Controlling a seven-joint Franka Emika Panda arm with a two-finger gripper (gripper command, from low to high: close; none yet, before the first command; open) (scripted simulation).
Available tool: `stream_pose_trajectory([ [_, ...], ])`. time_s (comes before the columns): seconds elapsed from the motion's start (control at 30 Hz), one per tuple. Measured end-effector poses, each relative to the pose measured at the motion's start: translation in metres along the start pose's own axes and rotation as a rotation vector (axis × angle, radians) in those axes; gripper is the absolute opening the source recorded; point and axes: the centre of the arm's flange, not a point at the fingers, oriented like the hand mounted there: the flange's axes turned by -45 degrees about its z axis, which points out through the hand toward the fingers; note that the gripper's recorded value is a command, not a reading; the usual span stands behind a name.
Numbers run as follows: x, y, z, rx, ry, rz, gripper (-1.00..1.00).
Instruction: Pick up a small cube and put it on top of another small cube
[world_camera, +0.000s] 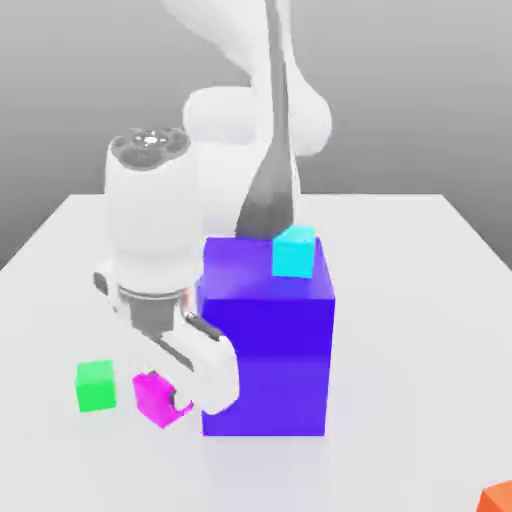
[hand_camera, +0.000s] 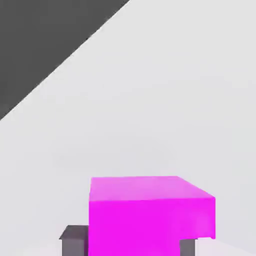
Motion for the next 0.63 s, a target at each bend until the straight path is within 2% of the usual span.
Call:
stream_pose_trajectory([
  [0.03, 0.005, 0.035, 0.000, 0.008, -0.002, 0.048, -1.00],
  [0.13, -0.012, 0.065, 0.000, 0.031, 0.002, 0.031, -1.00],
  [0.37, -0.020, 0.069, 0.057, 0.042, 0.009, 0.032, -1.00],
  [0.4, -0.020, 0.069, 0.064, 0.040, 0.009, 0.033, 1.00],
  [0.63, -0.020, 0.070, 0.064, 0.041, 0.008, 0.033, 1.00],
])
